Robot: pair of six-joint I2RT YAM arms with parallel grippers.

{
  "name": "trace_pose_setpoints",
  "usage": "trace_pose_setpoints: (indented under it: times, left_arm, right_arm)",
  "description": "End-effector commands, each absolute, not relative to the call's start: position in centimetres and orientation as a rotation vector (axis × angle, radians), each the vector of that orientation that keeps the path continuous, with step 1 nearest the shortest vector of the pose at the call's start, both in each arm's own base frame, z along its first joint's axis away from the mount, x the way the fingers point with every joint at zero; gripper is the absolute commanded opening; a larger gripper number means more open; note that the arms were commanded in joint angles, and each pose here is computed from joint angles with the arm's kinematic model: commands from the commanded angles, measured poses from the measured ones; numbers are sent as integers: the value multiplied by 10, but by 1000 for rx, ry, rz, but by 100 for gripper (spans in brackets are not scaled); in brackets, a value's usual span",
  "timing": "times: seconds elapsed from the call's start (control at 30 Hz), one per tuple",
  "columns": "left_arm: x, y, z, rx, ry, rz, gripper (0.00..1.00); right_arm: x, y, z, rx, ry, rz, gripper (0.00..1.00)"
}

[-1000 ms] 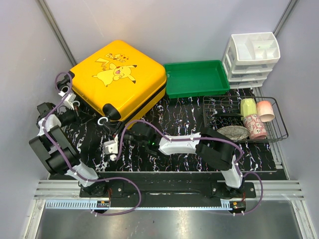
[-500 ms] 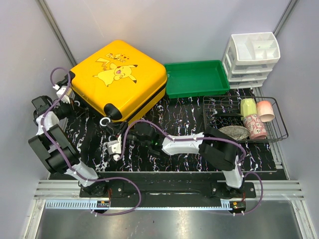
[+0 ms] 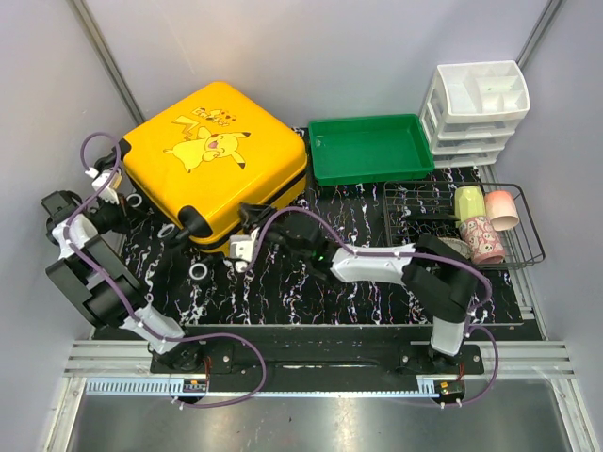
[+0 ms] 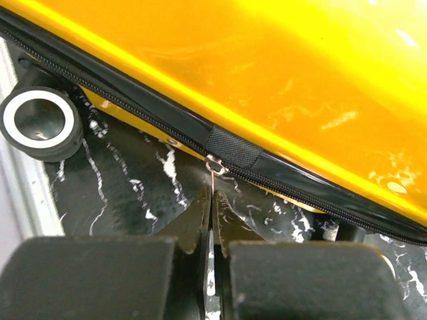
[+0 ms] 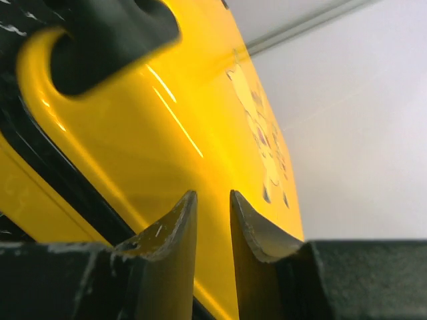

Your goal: Open, take out, and arrange the luggage

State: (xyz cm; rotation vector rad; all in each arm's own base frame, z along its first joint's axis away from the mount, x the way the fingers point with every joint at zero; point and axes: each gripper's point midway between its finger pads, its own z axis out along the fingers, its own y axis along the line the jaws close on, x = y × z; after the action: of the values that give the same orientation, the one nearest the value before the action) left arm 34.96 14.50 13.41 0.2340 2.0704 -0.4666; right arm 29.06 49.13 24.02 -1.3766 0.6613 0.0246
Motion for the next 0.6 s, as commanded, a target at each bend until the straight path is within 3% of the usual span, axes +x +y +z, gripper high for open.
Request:
trace_pose_setpoints:
  times: [0.0, 0.1, 0.13, 0.23, 0.27, 0.33, 0.57]
  left_arm:
    - [327, 191, 155, 315, 2114, -184, 0]
    - [310, 181, 157, 360, 2136, -195, 0]
    - [304, 179, 158, 368, 2143, -194, 5]
    - [286, 165, 173, 439, 2159, -172, 49]
    - [283, 165, 178, 432, 2164, -152, 78]
    - [276, 159, 202, 437, 2152, -104, 99]
    - [276, 138, 284, 293, 2034, -2, 99]
  right_arm:
    - [292, 460, 283, -1241, 756, 27, 36]
    - [297, 444, 285, -1217, 923, 76, 45]
    - [295, 438, 268, -1240, 1038, 124, 47]
    - [296, 414, 257, -1199, 1287, 225, 55]
    - [295, 409, 265, -1165, 1337, 263, 57]
    - [293, 392, 248, -1099, 1523, 345, 64]
    - [280, 360, 233, -879, 1782, 458, 78]
